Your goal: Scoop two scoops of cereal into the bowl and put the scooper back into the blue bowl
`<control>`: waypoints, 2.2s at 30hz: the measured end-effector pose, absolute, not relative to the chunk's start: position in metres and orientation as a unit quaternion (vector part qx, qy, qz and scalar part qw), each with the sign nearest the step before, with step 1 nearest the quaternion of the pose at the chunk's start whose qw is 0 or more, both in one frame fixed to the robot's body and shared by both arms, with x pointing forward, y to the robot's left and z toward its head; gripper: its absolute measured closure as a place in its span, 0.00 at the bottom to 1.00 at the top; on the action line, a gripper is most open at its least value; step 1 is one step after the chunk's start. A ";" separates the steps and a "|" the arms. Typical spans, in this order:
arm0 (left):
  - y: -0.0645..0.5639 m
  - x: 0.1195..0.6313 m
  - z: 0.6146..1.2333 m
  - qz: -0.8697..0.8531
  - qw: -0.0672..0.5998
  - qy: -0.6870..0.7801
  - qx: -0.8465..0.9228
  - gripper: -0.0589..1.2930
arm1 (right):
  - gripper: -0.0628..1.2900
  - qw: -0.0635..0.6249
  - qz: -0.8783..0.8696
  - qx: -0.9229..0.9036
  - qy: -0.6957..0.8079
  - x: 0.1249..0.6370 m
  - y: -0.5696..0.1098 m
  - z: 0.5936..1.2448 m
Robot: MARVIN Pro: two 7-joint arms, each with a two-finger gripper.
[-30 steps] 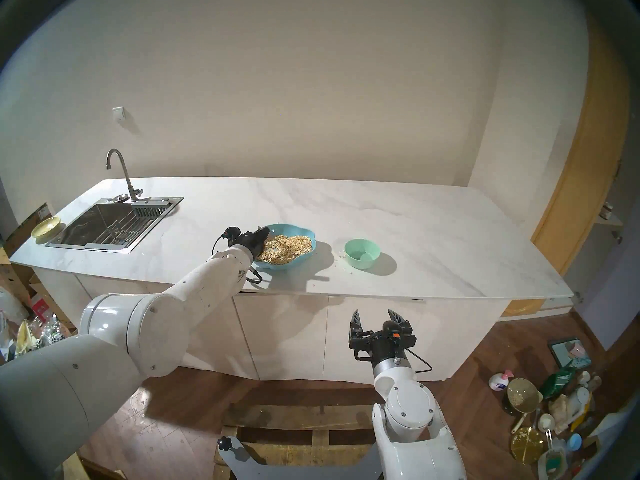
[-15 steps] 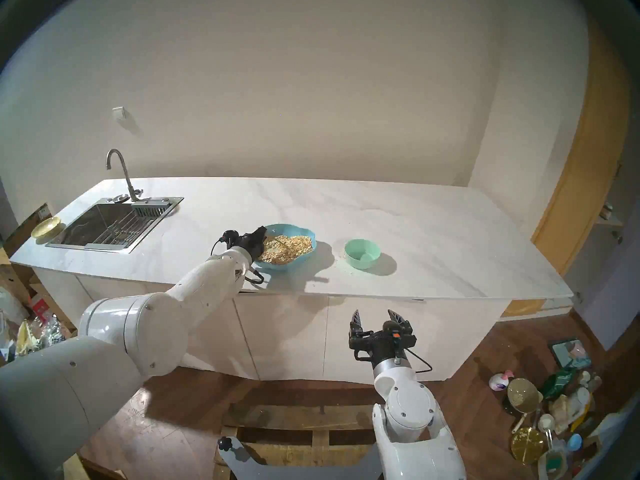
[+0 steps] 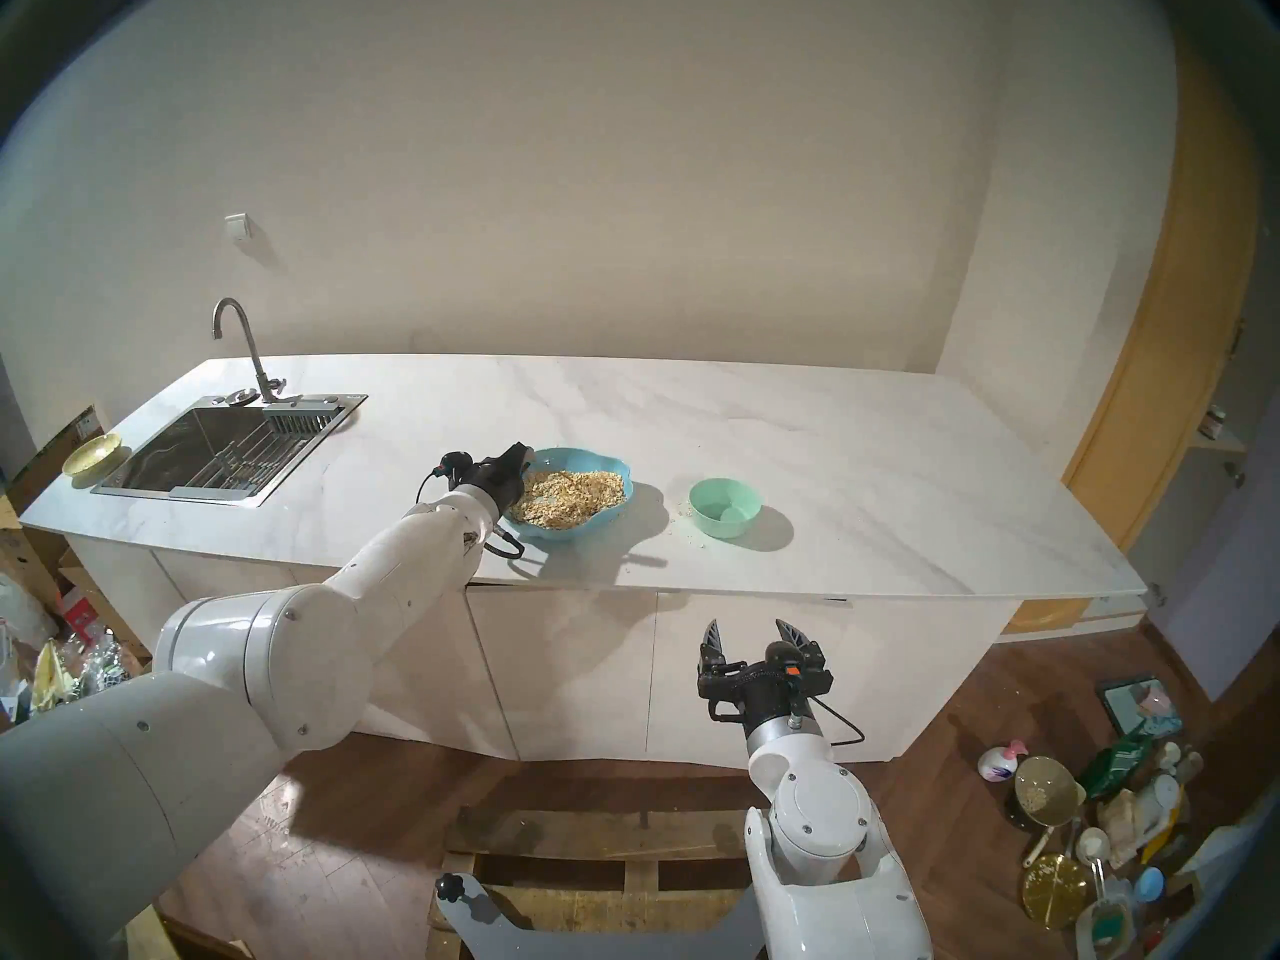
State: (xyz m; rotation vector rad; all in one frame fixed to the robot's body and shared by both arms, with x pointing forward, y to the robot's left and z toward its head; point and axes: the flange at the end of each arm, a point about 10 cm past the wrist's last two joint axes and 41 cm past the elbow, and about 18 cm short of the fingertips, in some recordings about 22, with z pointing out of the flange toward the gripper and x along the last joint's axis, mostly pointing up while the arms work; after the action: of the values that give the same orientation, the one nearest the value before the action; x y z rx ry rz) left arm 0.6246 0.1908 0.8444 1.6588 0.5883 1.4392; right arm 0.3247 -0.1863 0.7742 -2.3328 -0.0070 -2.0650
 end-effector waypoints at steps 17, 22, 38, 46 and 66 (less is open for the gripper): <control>0.212 0.629 0.862 0.586 0.428 0.224 0.650 0.97 | 0.04 0.013 -0.663 -0.749 -0.002 0.325 -0.186 0.774; 0.208 0.629 0.864 0.573 0.445 0.228 0.649 0.97 | 0.04 0.013 -0.663 -0.749 -0.002 0.325 -0.186 0.774; 0.196 0.630 0.873 0.547 0.473 0.233 0.651 0.97 | 0.04 0.013 -0.663 -0.749 -0.002 0.325 -0.186 0.774; 0.188 0.630 0.878 0.537 0.476 0.231 0.657 0.97 | 0.04 0.013 -0.663 -0.749 -0.002 0.325 -0.186 0.774; 0.119 0.640 0.891 0.498 0.469 0.234 0.690 0.97 | 0.04 0.013 -0.663 -0.749 -0.002 0.325 -0.186 0.774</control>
State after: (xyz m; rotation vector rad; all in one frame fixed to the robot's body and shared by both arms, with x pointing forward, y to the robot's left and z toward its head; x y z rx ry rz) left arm 0.6397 0.1188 0.8907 1.6924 0.5740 1.2211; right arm 0.3247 -0.1863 0.7742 -2.3331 -0.0070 -2.0648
